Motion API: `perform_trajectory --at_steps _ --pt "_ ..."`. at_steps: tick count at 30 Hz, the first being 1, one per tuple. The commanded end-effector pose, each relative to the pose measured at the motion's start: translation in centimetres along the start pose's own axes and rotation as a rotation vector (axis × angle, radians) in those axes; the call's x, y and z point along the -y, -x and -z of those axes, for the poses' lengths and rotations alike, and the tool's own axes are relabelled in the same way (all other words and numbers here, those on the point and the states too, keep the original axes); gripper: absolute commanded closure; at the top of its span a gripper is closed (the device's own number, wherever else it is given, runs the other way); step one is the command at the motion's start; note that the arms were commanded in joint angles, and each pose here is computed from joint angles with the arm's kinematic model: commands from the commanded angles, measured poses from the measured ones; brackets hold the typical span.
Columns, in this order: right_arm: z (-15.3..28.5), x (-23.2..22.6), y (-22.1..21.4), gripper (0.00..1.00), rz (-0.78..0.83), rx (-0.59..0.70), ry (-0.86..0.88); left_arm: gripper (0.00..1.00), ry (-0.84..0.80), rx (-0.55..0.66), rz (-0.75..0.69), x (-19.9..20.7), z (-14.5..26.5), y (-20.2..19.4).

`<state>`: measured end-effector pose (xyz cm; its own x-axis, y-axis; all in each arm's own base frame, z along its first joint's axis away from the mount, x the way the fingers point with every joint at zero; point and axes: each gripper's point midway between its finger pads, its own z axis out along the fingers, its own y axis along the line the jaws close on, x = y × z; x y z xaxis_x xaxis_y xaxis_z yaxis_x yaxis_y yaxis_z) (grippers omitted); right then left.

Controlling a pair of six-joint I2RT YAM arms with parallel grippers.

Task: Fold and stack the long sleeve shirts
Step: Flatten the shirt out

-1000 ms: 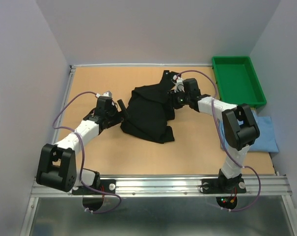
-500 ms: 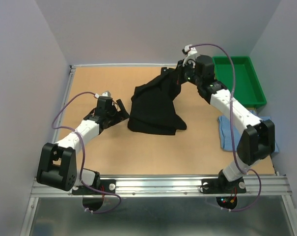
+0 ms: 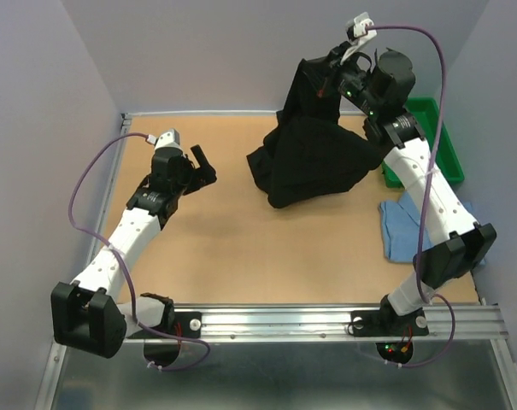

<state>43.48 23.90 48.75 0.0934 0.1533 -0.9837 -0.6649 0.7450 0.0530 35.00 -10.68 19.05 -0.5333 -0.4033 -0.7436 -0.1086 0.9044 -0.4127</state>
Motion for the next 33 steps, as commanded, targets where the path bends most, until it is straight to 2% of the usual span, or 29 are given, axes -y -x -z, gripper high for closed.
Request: perform_trajectory --at_steps 1,2,3,5,10,14,15,16,17,20,21,22,25,28,29,32,33 --pt "-1.1 -3.4 6.6 0.99 0.001 0.144 0.166 0.02 -0.032 0.125 -0.031 1.6 2.7 4.7" --pt "-2.0 -3.6 5.8 1.00 -0.013 0.130 0.197 0.02 -0.040 0.138 -0.031 1.8 3.0 5.2" --pt "-1.8 -5.1 7.6 0.99 -0.016 0.158 0.272 0.02 -0.042 0.163 -0.029 2.0 3.6 6.0" --pt "-2.4 -6.4 8.0 1.00 -0.020 0.166 0.340 0.02 -0.033 0.198 -0.026 1.9 4.5 7.0" --pt "-1.1 -8.3 12.7 0.99 0.015 0.274 0.395 0.02 0.022 0.269 -0.024 1.0 6.6 9.1" --pt "0.8 -5.9 15.4 1.00 0.091 0.348 0.199 0.01 0.050 0.334 -0.030 0.6 8.4 10.7" --pt "0.5 -3.3 13.8 0.99 0.073 0.325 0.055 0.01 0.062 0.354 -0.031 0.3 8.9 11.1" --pt "2.2 -2.3 14.9 1.00 0.109 0.348 -0.026 0.02 0.063 0.365 -0.032 0.3 9.2 11.3" --pt "2.2 0.6 12.3 0.99 0.094 0.297 -0.167 0.02 0.070 0.372 -0.033 0.2 9.4 11.5" --pt "4.5 4.0 9.0 0.99 0.094 0.213 -0.368 0.02 0.083 0.374 -0.039 -0.3 9.4 11.2" --pt "5.5 6.1 7.3 0.99 0.080 0.176 -0.492 0.02 0.083 0.369 -0.042 -0.3 9.2 11.0" --pt "5.8 7.7 2.5 1.00 0.073 0.064 -0.557 0.02 0.087 0.348 -0.046 -0.6 8.6 10.2" --pt "9.7 12.4 -7.7 0.99 0.024 -0.211 -0.768 0.02 0.083 0.291 -0.049 -0.9 7.2 8.4" --pt "12.8 14.6 -15.4 0.99 -0.085 -0.390 -0.826 0.02 0.082 0.227 -0.051 -1.4 5.6 6.2" --pt "15.6 16.1 -19.6 0.99 -0.173 -0.472 -0.885 0.02 0.078 0.217 -0.046 -1.5 5.3 5.8" --pt "18.6 16.4 -25.2 0.99 -0.344 -0.568 -0.881 0.02 0.060 0.155 -0.041 -1.5 3.8 3.8" --pt "19.0 16.2 -26.1 0.99 -0.354 -0.590 -0.879 0.02 0.050 0.116 -0.036 -1.5 3.0 2.8"
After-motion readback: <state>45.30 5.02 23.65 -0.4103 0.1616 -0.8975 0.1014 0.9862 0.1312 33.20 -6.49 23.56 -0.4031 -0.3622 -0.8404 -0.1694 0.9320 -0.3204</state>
